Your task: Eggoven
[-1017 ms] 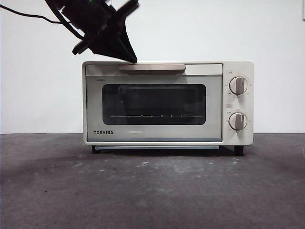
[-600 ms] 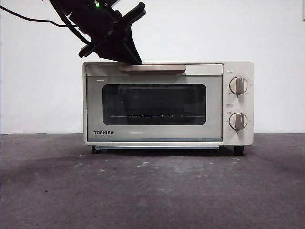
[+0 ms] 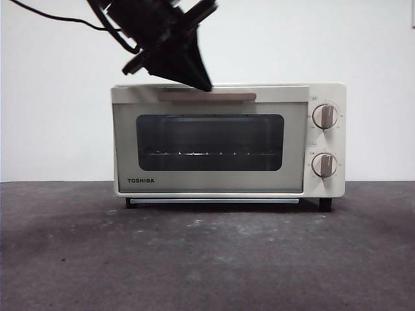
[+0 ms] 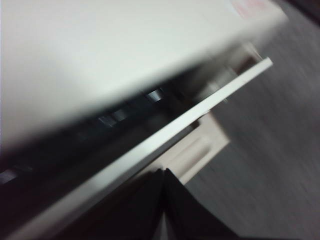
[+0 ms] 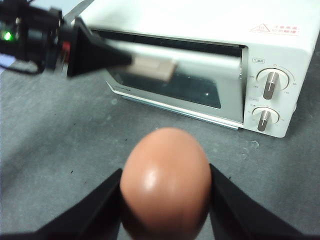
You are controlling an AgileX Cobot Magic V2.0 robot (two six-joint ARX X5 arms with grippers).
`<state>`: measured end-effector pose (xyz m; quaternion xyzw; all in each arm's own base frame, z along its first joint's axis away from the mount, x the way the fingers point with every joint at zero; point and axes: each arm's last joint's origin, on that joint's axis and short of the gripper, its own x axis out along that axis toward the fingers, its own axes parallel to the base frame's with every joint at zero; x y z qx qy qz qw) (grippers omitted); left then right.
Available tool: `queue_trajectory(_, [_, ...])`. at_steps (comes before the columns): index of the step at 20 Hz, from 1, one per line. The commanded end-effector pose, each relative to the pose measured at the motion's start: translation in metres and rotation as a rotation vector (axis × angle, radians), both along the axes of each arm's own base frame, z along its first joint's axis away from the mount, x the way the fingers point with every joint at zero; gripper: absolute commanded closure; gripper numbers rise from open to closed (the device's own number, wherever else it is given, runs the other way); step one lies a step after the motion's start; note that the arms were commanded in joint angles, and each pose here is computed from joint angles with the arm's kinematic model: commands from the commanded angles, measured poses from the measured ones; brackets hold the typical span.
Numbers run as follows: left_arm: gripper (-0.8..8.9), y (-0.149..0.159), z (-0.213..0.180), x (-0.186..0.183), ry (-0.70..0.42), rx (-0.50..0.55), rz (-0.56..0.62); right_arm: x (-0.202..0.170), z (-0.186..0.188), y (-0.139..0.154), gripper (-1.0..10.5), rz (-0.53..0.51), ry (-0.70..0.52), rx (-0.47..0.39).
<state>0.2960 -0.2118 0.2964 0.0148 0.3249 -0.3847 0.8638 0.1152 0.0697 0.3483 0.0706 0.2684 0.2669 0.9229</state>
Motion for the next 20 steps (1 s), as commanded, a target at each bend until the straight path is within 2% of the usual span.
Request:
queue_trajectory(1, [8.06,-0.013,-0.024,-0.008,0.092,0.097,-0.045,0.000,0.006,0.001,9.4,0.009,-0.028,0.005])
queue_trajectory(13, [8.06,-0.043,-0.036,-0.058,0.252,0.238,-0.199,0.008,0.002,0.005,9.4,0.005,0.000,-0.011])
queue_trajectory(17, [8.06,-0.034,-0.015,-0.064,0.201,0.194,-0.192,0.028,-0.009,0.017,9.4,0.007,0.065,-0.047])
queue_trajectory(20, [8.06,-0.010,0.017,-0.068,0.127,0.123,-0.143,0.052,-0.019,0.031,9.4,0.008,0.086,-0.055])
